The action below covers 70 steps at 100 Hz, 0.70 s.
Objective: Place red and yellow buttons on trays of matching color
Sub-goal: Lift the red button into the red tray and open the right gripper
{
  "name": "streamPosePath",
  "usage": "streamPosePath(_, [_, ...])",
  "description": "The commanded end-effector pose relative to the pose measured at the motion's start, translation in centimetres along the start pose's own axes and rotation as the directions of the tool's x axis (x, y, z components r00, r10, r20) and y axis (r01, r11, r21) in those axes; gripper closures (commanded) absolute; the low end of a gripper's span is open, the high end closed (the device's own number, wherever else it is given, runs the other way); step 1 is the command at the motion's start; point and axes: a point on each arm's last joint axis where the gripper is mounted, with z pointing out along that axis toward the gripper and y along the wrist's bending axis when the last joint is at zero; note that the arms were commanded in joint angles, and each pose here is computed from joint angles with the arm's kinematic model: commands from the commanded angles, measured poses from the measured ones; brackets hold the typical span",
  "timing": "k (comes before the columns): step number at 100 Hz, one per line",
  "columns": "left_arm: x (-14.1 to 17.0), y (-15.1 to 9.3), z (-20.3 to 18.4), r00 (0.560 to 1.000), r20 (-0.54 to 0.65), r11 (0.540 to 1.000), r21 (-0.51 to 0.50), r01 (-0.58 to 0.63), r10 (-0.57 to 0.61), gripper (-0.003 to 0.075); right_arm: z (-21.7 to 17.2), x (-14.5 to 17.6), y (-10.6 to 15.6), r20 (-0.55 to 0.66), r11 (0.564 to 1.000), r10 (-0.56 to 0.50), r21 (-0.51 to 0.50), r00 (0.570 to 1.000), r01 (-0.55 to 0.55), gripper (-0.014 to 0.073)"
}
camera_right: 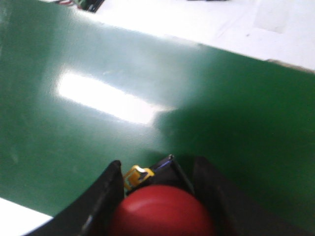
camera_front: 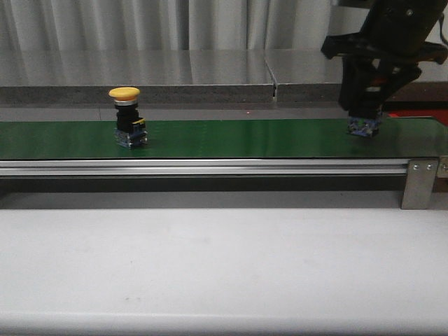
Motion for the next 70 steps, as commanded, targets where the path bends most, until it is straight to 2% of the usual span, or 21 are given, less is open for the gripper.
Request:
streamPosePath(1, [-1.4,0.2,-0.1,0.996,0.094,1.000,-0.014,0.015,-0.013,0.0739,-5.5,-2.2,-2.2,0.154,0.999,0.022,0.046,0.988,-0.029,0.0494])
streamPosePath(22, [-1.4,0.2,-0.1,0.996,0.094,1.000,-0.014,0.015,-0.013,0.0739,-9.5,-3.0,-9.6,0.264,0.974,0.131,0.145,0.955,-0.174,0.0494])
streamPosePath(41, [-1.4,0.2,-0.1,0.996,0.094,1.000,-0.014,0.015,-0.013,0.0739,-8.8,-2.0,-15.4,0.298,0.936,0.220,0.203,0.929,-0.287,0.0494])
streamPosePath(51, [-1.4,0.2,-0.1,0.996,0.094,1.000,-0.014,0.015,-0.013,0.0739,-7.2,-1.7,-17.2,0.295,0.924,0.253,0.207,0.921,-0.320,0.0494])
streamPosePath(70, [-1.4,0.2,-0.1,0.996,0.094,1.000,-0.014,0.015,-0.013,0.0739,-3.3,-1.4,-18.9,0.273,0.917,0.282,0.204,0.920,-0.342,0.0494])
